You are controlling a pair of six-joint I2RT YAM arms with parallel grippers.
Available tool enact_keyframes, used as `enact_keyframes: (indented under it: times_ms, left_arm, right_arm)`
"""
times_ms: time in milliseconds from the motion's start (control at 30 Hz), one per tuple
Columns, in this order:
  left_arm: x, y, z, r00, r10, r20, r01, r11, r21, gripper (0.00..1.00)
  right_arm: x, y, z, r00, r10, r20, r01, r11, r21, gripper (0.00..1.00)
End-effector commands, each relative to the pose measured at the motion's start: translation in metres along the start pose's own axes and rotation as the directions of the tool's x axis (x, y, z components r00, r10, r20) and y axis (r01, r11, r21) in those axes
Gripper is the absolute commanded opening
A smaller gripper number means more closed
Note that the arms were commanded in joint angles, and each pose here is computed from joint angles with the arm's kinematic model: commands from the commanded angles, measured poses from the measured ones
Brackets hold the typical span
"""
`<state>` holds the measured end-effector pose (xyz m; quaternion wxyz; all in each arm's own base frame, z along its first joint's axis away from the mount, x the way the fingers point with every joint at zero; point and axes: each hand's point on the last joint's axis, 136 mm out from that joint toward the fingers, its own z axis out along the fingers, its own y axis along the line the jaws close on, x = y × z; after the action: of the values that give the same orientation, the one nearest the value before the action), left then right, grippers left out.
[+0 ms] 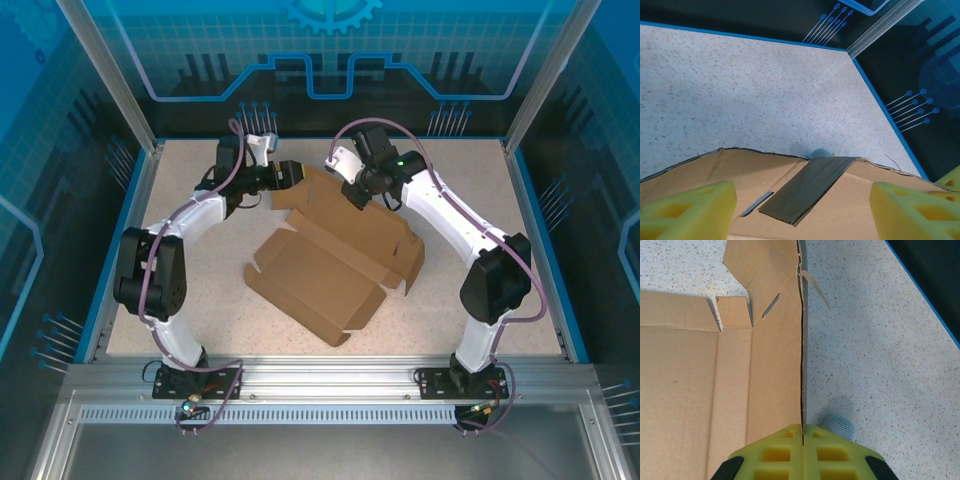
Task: Fold the paper box
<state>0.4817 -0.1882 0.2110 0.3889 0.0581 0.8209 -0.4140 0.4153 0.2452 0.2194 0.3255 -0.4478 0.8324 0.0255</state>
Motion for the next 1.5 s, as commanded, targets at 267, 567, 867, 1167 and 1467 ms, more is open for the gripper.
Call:
enact_keyframes:
  times_ms: [267, 567, 867, 1167, 1467]
  left_arm:
    - [-0.002, -0.045, 0.000, 1.000, -0.003, 0.016, 0.000, 0.982, 0.189, 0.56]
    - [0.015, -0.056, 0.004, 0.999, -0.036, -0.001, 0.035, 0.975, 0.221, 0.57]
    - [0.015, -0.069, 0.013, 0.997, -0.076, 0.006, 0.071, 0.956, 0.285, 0.61]
    - [0.014, -0.072, 0.016, 0.997, -0.079, -0.001, 0.076, 0.949, 0.306, 0.61]
    - [0.027, -0.035, -0.021, 0.998, 0.003, 0.057, -0.008, 0.997, 0.083, 0.66]
  right_arm:
    - [-0.008, -0.001, 0.005, 1.000, 0.021, 0.009, -0.021, 1.000, -0.015, 0.00]
    - [-0.011, -0.005, 0.006, 0.999, 0.031, 0.014, -0.031, 1.000, -0.002, 0.00]
    - [-0.017, 0.003, 0.008, 0.997, 0.057, 0.050, -0.054, 0.997, -0.046, 0.00]
    - [-0.017, 0.004, 0.007, 0.996, 0.059, 0.063, -0.056, 0.997, -0.055, 0.00]
    - [-0.007, -0.010, -0.008, 0.994, 0.086, 0.067, -0.083, 0.996, -0.041, 0.00]
